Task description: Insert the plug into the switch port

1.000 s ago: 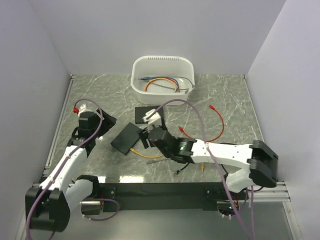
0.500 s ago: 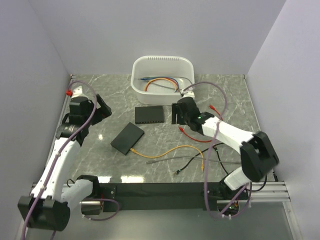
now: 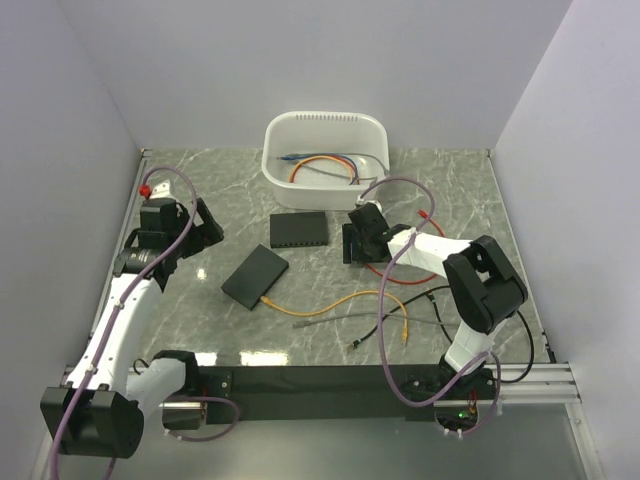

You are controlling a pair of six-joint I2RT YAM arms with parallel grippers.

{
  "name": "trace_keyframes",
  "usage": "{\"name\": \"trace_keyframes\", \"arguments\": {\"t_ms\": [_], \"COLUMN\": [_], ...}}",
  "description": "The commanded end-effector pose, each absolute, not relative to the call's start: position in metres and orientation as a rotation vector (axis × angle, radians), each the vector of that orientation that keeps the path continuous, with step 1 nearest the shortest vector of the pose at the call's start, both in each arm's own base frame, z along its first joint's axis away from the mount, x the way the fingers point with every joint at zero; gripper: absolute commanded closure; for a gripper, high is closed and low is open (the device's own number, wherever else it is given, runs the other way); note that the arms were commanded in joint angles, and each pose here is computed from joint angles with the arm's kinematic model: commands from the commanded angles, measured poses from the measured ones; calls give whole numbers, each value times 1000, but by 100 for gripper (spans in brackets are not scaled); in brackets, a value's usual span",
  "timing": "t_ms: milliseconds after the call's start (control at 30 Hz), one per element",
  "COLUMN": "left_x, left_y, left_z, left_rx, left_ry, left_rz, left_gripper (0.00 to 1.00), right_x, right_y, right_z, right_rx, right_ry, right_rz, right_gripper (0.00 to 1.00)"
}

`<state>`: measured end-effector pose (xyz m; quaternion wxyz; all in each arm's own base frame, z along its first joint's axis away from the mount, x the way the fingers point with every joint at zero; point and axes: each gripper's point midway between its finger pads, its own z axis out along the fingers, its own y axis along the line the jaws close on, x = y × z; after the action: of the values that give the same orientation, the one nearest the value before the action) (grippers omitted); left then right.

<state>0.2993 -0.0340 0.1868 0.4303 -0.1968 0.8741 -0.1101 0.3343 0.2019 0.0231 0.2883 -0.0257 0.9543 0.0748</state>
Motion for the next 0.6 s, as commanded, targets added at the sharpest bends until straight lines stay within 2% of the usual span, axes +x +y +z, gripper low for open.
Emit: {"name": "trace_keyframes", "arguments": {"t_ms": [0, 300, 400, 467, 567], "left_x": [297, 296, 297, 297, 298], "left_y": [-36, -35, -34, -34, -33], "left_z": [196, 193, 192, 191, 191], "left_rx": [-456, -463, -468, -469, -473], "left_ry": [2149, 2156, 2158, 2162, 2162], "left_rz": [-293, -288, -283, -278, -273], "left_gripper": [1, 1, 1, 1, 1], "right_x": [342, 333, 332, 330, 329], "right_y": [200, 184, 187, 188, 191], "right_z": [34, 24, 20, 16, 15], "right_rx": [-32, 7, -2, -11, -11], "right_ry": [2515, 2559, 2582, 2602, 2609], "right_rz": [184, 94, 105, 110, 139], "right_gripper": [30, 40, 50, 53, 64]}}
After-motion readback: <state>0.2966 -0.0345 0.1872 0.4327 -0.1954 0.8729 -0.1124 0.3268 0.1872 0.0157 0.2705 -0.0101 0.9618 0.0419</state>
